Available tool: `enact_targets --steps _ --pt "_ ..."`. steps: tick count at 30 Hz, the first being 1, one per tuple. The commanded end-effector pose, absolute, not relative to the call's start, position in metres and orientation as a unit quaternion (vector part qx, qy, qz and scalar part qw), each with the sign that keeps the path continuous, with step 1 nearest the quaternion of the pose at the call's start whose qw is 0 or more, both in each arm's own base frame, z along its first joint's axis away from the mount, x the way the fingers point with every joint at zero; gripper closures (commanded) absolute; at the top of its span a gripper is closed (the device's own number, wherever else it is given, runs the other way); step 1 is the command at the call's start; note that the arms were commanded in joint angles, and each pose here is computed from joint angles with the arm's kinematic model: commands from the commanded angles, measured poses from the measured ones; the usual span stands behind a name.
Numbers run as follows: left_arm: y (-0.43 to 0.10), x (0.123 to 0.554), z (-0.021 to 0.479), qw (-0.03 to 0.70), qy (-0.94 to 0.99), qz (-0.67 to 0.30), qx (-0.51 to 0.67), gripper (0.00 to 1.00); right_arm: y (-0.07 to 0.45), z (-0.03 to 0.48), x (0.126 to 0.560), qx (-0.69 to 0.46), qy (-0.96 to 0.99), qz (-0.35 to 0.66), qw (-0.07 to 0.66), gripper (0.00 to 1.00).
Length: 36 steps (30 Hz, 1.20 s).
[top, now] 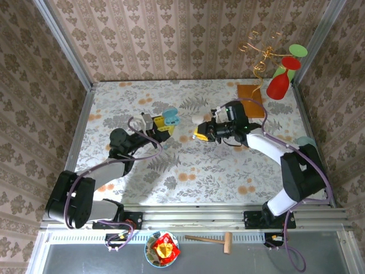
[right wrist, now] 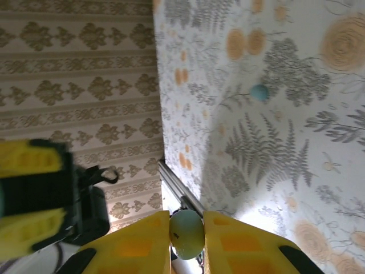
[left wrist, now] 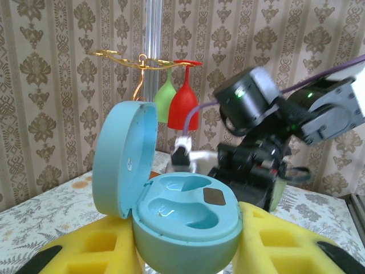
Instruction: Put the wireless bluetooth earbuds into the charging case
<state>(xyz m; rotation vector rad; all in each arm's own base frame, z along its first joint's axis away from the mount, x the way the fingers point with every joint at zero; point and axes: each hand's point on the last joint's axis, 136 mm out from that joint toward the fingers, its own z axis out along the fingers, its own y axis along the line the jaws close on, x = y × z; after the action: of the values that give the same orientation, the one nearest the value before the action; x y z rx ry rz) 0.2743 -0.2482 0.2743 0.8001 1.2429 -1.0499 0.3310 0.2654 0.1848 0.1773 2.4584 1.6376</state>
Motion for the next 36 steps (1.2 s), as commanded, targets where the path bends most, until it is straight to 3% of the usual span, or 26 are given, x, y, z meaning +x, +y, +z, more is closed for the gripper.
enact_targets --steps 1,11,36 --pt "-0.247 0.277 0.282 0.643 0.517 -0.436 0.360 0.70 0.270 0.234 0.328 0.018 0.809 0.572 0.131 0.82" --pt "-0.258 0.289 0.259 0.649 0.546 -0.357 0.391 0.71 0.302 0.309 0.327 -0.056 0.783 0.589 0.192 0.83" --pt "-0.277 0.278 0.274 0.648 0.533 -0.380 0.389 0.71 0.333 0.284 0.334 -0.094 0.817 0.535 0.194 0.83"
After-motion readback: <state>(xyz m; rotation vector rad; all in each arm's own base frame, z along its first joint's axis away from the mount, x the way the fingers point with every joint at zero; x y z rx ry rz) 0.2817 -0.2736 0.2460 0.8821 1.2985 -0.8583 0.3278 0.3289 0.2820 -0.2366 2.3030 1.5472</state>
